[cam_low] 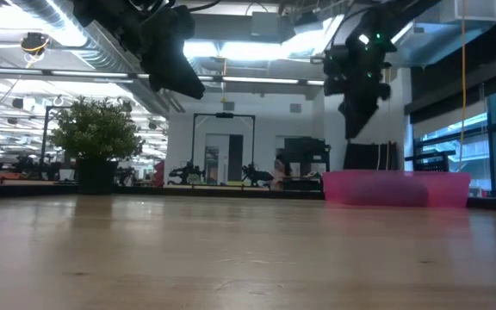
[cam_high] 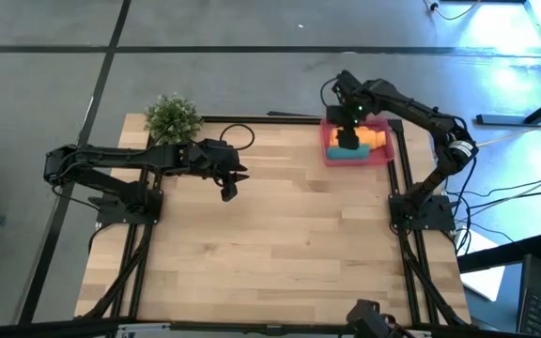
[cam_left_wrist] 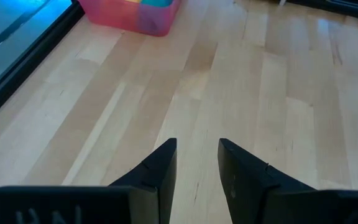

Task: Roll microfiber towels into tight, uniform cylinder then place into a basket
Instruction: Return to Home Position

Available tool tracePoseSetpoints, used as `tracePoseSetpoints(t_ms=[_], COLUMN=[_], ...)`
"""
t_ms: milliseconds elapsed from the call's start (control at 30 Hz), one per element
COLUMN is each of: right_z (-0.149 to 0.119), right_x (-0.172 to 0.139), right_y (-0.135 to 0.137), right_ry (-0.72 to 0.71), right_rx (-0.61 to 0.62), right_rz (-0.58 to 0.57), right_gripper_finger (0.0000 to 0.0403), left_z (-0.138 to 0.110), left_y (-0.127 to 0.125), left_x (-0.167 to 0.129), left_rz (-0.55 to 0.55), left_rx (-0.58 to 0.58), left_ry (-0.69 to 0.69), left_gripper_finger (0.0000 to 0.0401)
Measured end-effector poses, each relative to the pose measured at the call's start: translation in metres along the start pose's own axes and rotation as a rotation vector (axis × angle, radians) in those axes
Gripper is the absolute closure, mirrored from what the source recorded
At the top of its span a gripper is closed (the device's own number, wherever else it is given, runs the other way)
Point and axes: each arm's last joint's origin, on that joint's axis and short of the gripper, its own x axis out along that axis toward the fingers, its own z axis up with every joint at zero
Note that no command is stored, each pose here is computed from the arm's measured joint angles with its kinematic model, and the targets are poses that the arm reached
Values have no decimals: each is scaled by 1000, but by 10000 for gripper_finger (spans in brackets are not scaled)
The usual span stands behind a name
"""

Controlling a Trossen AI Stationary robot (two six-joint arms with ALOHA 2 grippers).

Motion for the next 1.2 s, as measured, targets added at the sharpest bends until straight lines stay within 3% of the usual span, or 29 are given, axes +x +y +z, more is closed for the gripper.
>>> tracePoseSetpoints(t_ms=[133, 200, 333, 467, 567, 733, 967, 1200], right_z=[11, 17, 30, 32, 23, -1, -37, -66], right_x=[-18, -27, -60, -109, -145, -183, -186, -141], right_y=[-4, -3, 5, 20, 38, 73, 117, 146], right_ry=[-83, -113, -225, -365, -513, -729, -931, -1086], right_rx=[184, 216, 173, 140, 90, 15, -47, 24], right_rz=[-4, -8, -73, -140, -126, -51, 23, 113], right_gripper_finger=[199, 200, 233, 310, 379, 390, 397, 399], left_z=[0, 0, 8, 26, 39, 46, 31, -5], left_y=[0, 1, 1, -1, -1, -1, 3, 7], left_x=[0, 0, -8, -30, -55, -98, -144, -146], left_rz=[9, 33, 43, 36, 31, 26, 13, -34], left_rx=[-3, -35, -44, 20, 49, 102, 68, 36], left_ry=[-1, -5, -24, -92, -159, -297, -389, -548], left_gripper_finger=[292, 296, 328, 382, 395, 400, 401, 401])
